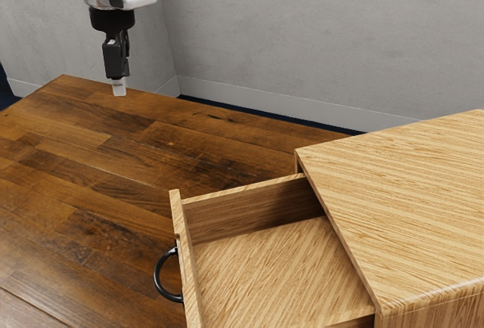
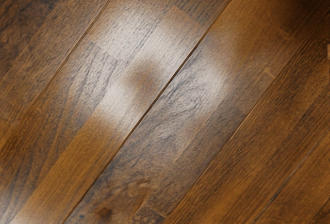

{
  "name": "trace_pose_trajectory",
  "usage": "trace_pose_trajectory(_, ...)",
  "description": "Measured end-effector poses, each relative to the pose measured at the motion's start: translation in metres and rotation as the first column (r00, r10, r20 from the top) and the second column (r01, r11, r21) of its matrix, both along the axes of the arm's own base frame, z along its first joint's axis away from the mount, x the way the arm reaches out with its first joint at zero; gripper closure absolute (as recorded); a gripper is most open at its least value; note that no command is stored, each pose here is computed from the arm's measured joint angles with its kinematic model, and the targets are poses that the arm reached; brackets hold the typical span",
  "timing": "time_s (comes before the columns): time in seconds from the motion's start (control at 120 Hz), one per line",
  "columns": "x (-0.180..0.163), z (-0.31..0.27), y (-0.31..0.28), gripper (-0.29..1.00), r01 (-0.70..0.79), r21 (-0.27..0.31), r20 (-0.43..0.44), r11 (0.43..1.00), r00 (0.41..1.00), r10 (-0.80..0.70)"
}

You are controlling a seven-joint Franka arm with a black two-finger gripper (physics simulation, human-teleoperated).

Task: Push the drawer handle with one arm to close the drawer

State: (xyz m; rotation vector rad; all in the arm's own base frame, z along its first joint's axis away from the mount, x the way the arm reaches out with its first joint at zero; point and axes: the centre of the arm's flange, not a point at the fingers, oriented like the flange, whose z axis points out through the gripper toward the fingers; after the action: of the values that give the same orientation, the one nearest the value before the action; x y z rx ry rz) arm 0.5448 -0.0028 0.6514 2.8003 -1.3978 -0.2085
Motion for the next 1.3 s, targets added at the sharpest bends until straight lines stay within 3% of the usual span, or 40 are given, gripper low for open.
trace_pose_trajectory(0.2, -0.001, 0.001, 0.007, 0.00, -0.017, -0.021, 0.003, 1.000, 1.000, 0.017)
trace_pose_trajectory(0.258, -0.016, 0.063, 0.010, 0.00, -0.028, -0.034, 0.123, 0.999, 0.992, 0.032)
trace_pose_trajectory(0.35, -0.099, 0.167, 0.004, 0.00, -0.028, -0.062, 0.308, 0.998, 0.950, 0.046)
trace_pose_trajectory(0.6, -0.249, 0.230, -0.065, 0.00, 0.072, -0.048, 0.285, 0.996, 0.957, -0.055)
trace_pose_trajectory(0.667, -0.237, 0.201, -0.051, 0.02, 0.018, -0.054, 0.155, 0.998, 0.988, -0.010)
trace_pose_trajectory(0.775, -0.173, 0.102, -0.038, 0.26, -0.044, 0.015, -0.077, 0.999, 0.996, 0.045)
trace_pose_trajectory(0.892, -0.133, -0.005, -0.012, 0.51, -0.084, 0.048, -0.181, 0.995, 0.979, 0.092)
trace_pose_trajectory(1.0, -0.106, -0.062, 0.003, 0.64, -0.097, 0.046, -0.181, 0.994, 0.978, 0.103)
trace_pose_trajectory(1.05, -0.109, -0.079, 0.005, 0.68, -0.100, 0.035, -0.170, 0.994, 0.980, 0.104)
trace_pose_trajectory(1.167, -0.155, -0.093, -0.007, 0.73, -0.093, 0.005, -0.100, 0.996, 0.991, 0.093)
trace_pose_trajectory(1.3, -0.197, -0.112, -0.065, 0.76, -0.021, -0.010, -0.046, 1.000, 0.999, 0.021)
